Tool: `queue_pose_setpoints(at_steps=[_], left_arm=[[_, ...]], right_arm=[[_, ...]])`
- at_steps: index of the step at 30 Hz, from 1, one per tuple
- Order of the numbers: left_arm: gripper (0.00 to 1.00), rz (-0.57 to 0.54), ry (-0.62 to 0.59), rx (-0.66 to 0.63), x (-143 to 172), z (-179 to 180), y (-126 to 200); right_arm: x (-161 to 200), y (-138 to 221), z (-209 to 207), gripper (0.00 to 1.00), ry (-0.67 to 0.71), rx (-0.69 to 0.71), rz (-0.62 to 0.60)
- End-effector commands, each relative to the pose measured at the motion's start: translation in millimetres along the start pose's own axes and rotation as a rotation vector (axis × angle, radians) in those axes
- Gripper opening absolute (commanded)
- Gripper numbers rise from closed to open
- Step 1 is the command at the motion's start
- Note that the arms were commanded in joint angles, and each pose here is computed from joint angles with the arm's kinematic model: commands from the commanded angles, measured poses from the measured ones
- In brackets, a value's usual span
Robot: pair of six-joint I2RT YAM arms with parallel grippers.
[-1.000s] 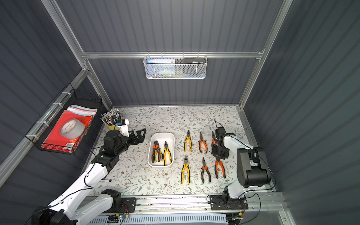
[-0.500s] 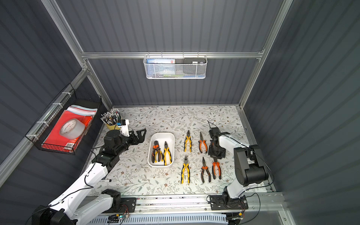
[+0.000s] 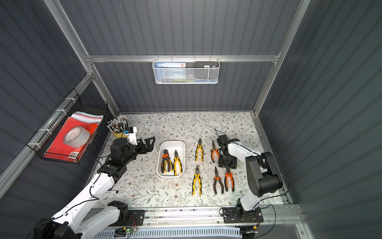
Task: Take the pliers out of the storage box
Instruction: Place the pliers at the center of the board.
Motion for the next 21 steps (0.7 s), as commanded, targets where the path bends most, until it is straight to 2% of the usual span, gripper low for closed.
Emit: queue_pose_setpoints(at_steps=[1,5,10,14,21], left_arm=[[0.99,0.01,-0.018,0.005,1.7,-1.2,-1.5],[0.99,0.014,-0.018,0.003,2.6,-0.7,-2.0],[0.99,0.015,-0.017,0.001,3.0,-0.4,-2.4],[0.99,0.015,-0.017,0.0,3.0,-0.3,-2.4],[0.99,0.018,-0.014,0.001,3.6,-0.1,-3.8]], right_arm=[[-4.3,30.4,1.6,0.59,-0.045,-0.039,-0.047],[1.2,48.8,16.3,0.56,-0.146,-0.188,-0.021],[22.0,48.5,28.1,0.49,-0.223,-0.331,0.014],[39.9,32.1,19.1,0.44,-0.274,-0.345,0.033],[61.5,10.5,7.5,0.43,-0.282,-0.33,0.068]])
Point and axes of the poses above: each gripper's point midway between its finger pads, its own y axis back along the fingers, its own z axis along the line the jaws close on, x = y × z, the point moved 3 cm from there along y, back along the fingers, and after that the axes turned 14 degrees about -y, right-handed, at the moved point
